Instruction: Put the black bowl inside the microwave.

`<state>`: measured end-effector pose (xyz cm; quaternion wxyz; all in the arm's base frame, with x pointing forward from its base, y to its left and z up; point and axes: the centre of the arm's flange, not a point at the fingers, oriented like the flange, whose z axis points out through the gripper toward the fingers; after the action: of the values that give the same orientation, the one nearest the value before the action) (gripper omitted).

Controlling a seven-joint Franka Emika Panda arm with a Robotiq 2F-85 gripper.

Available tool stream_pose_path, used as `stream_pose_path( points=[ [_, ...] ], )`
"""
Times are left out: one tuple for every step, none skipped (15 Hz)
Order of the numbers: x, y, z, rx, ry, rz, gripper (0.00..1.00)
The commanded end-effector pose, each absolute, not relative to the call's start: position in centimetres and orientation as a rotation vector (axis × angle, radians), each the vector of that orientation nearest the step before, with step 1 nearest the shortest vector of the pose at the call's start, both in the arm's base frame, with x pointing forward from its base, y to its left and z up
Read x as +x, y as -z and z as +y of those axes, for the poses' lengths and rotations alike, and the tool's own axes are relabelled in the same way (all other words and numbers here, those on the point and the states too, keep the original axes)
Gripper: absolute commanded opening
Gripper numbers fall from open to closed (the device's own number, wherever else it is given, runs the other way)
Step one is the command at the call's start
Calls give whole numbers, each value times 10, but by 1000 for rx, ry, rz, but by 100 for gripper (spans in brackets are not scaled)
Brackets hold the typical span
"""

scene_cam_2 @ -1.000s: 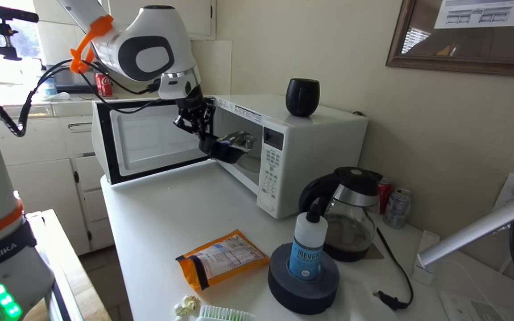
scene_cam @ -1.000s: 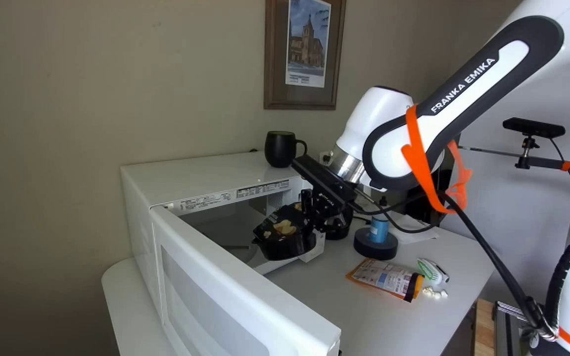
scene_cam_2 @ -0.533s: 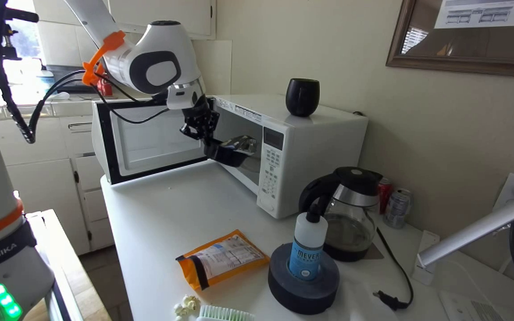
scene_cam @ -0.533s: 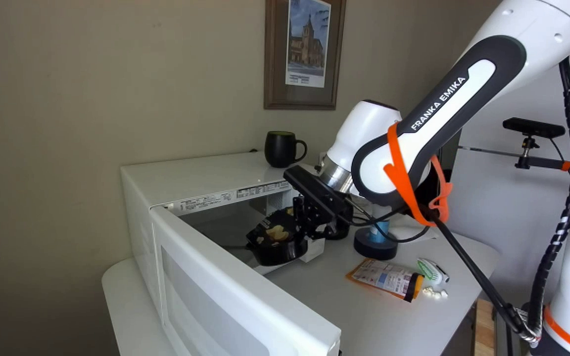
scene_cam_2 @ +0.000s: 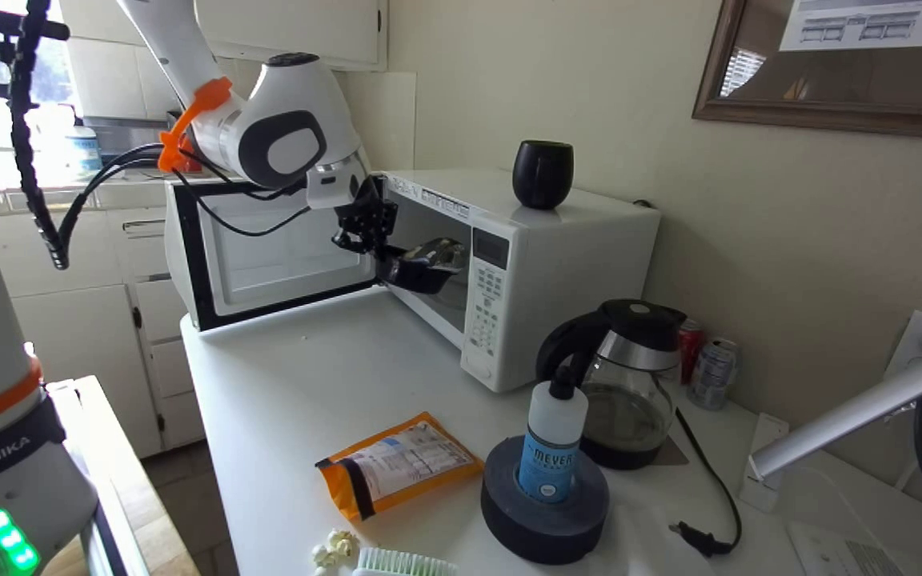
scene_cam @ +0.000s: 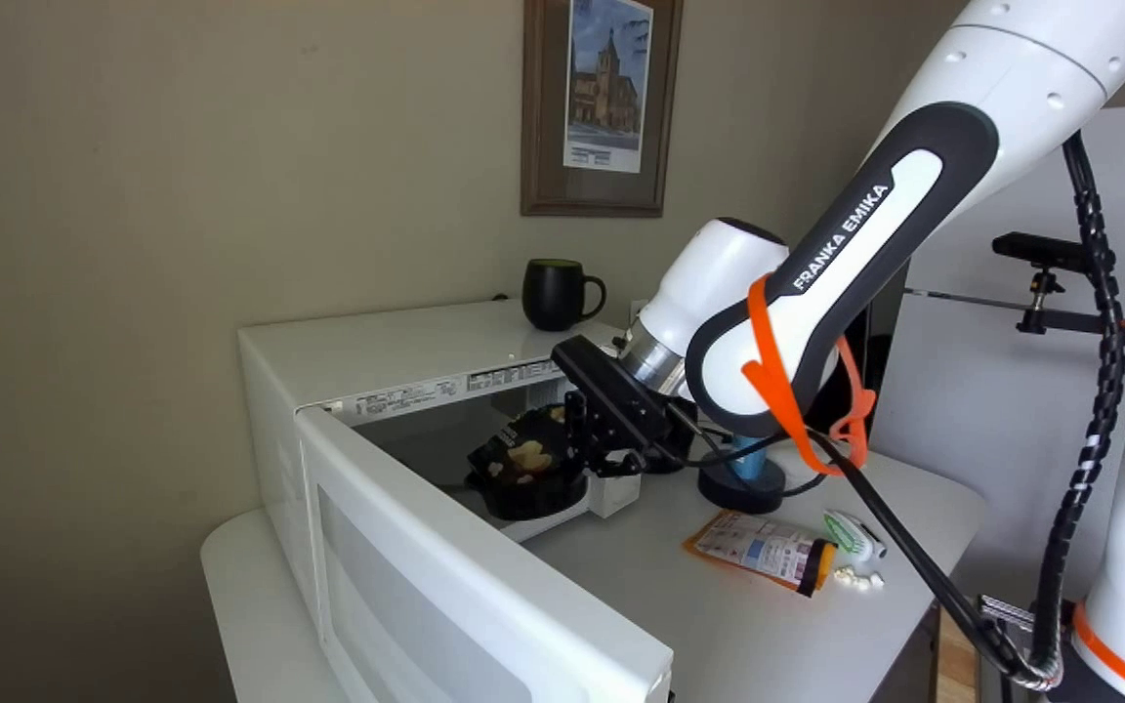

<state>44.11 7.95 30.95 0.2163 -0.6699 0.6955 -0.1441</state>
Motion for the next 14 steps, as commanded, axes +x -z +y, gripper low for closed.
stream_pose_path(
  points=[
    [464, -288, 88, -1851, 476, 1853, 2],
    [468, -285, 89, -1846, 486, 1834, 2],
    [473, -282, 90, -1842, 502, 1816, 2],
    [478, -277, 91, -1845, 518, 1799, 2],
    [484, -273, 92, -1854, 529, 1782, 2],
    [490, -268, 93, -1860, 535, 1770, 2],
    [495, -264, 96, -1873, 550, 1753, 2],
    [501, -258, 99, -1883, 557, 1738, 2],
    [506, -254, 102, -1894, 559, 1725, 2],
    [510, -248, 105, -1905, 562, 1709, 2],
    [515, -244, 109, -1913, 568, 1692, 2],
    [520, -240, 115, -1919, 579, 1672, 2],
    [525, -236, 120, -1919, 591, 1659, 2],
    [531, -232, 124, -1921, 600, 1644, 2]
  ],
)
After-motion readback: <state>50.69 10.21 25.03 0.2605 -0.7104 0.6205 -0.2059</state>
